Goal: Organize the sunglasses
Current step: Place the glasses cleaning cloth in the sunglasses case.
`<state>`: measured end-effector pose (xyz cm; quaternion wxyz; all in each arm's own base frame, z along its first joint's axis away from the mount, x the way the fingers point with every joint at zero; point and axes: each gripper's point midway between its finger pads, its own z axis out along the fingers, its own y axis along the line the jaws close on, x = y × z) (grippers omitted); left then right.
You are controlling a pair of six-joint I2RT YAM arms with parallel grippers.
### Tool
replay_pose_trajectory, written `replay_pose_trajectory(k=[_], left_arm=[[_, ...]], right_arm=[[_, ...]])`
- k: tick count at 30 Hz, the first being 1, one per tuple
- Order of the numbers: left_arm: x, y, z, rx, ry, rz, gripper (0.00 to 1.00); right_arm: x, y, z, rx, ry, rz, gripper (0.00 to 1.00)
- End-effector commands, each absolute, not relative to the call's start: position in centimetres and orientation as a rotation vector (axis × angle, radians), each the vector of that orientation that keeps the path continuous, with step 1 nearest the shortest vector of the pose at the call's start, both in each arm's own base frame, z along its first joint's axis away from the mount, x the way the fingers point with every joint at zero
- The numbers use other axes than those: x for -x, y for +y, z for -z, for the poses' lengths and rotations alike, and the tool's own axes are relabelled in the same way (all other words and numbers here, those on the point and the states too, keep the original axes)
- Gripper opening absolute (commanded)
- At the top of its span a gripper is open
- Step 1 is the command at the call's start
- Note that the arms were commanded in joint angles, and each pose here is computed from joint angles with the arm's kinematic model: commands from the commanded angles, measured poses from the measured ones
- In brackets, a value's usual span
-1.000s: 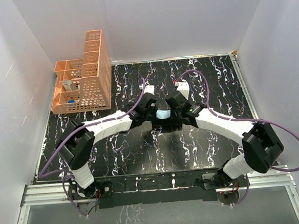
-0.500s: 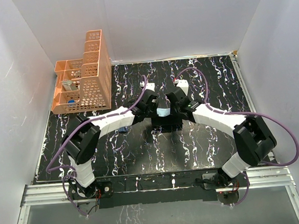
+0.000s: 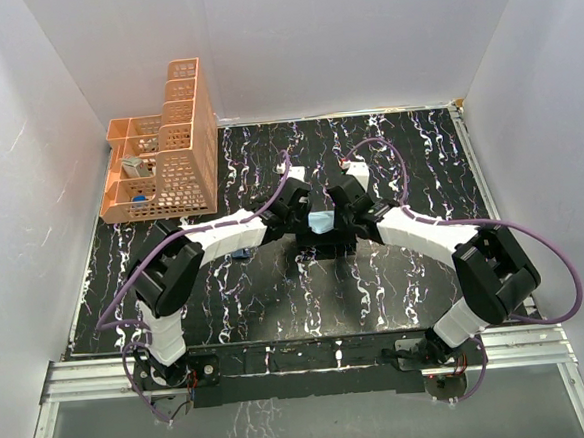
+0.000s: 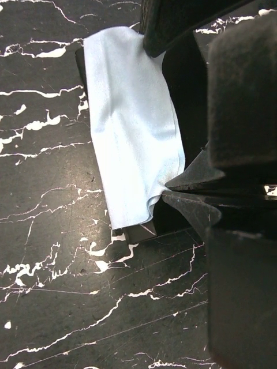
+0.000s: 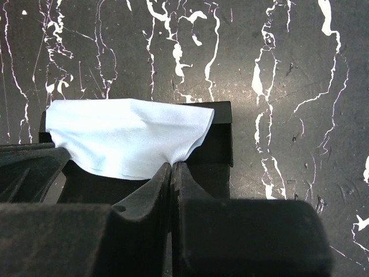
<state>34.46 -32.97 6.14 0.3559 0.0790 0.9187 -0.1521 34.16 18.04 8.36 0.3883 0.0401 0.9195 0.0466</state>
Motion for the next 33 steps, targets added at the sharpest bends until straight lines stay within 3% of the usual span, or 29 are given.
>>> replay_pose_trajectory(k=[1,33], left_arm=[[-34.5,-33.1,-6.3,-0.192,2.374,0.415,0.00],[-34.3,-32.5,-5.3,-0.198,2.393,0.386,0.00]], right_arm=[[-35.0,18.1,-9.3,-0.117,2.285,-0.147,0.00],[-33.3,16.5,-6.4,-0.137,2.338,-0.106,0.00]])
